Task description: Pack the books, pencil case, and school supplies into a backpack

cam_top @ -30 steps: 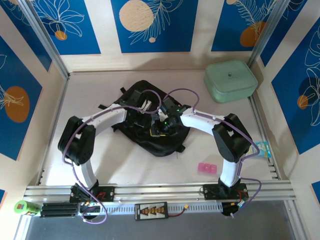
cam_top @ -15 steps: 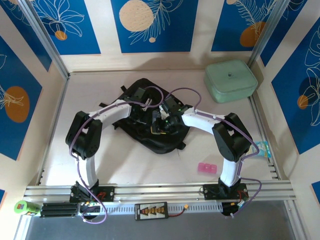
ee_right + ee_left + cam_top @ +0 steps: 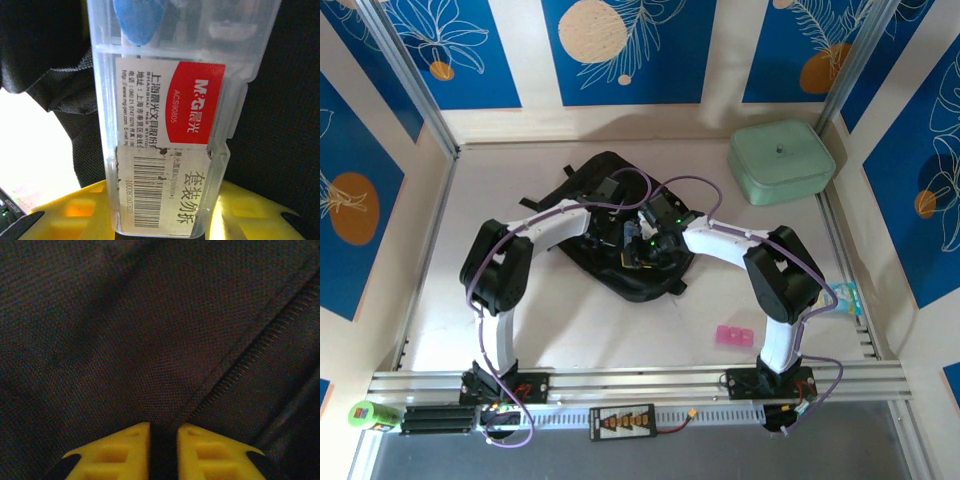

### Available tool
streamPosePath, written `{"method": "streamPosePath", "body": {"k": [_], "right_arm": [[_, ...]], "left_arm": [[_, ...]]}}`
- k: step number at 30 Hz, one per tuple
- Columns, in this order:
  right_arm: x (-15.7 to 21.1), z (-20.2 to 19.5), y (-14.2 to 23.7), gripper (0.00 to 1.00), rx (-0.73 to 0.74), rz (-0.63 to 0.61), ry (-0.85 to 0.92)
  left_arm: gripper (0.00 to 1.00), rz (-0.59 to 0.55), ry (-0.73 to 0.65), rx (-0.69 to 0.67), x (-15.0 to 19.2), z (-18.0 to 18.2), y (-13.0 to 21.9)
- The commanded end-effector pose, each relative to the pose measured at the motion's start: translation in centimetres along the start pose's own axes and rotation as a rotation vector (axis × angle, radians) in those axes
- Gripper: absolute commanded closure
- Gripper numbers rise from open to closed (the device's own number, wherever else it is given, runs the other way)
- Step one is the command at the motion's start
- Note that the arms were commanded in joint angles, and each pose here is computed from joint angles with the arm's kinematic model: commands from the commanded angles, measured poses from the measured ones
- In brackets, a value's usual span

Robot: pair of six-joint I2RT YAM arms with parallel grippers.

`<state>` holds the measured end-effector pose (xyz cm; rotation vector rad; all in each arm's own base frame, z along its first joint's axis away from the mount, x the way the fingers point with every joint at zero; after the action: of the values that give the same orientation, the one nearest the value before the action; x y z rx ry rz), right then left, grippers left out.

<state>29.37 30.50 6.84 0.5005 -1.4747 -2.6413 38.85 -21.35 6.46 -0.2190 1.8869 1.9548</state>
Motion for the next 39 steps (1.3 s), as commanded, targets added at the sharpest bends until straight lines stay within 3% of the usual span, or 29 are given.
{"method": "streamPosePath", "body": {"k": [1,11,24,31,39], "right_arm": [[3.6,-3.3,-0.9,0.74,0.125,0.124,-0.109],[3.3,-3.0,-0.7,0.75,0.115,0.107,-0.088],[2.9,-1.1,0.3,0.75,0.126,0.119,0.096],[1.8,-0.9,0.5,0.75,0.161,0.163,0.166],[2.2,-2.1,0.3,0.76,0.255,0.255,0.211]], "left_arm": [[0.85,0.155,-0.046,-0.168,4.3,3.7,-2.5],[1.0,0.034,0.055,0.084,0.9,2.2,2.6],[1.0,-0.082,0.087,0.299,-1.2,0.3,6.9],[1.0,-0.09,0.098,0.294,-0.8,0.7,7.0],[1.0,-0.125,0.218,0.319,-0.9,2.5,7.7]]}}
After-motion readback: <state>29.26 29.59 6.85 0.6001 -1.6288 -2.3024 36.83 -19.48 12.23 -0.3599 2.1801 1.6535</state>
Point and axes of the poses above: each hand's point on the last joint's axis, 136 mm out from that joint toward the fingers, its own y axis back along the fingers, its own z axis along the line the jaws close on, x = y × z, the point moved 1 cm from there along y, back along the fingers, and after that the axes turned 8 degrees about y, right-handed, at the moved point
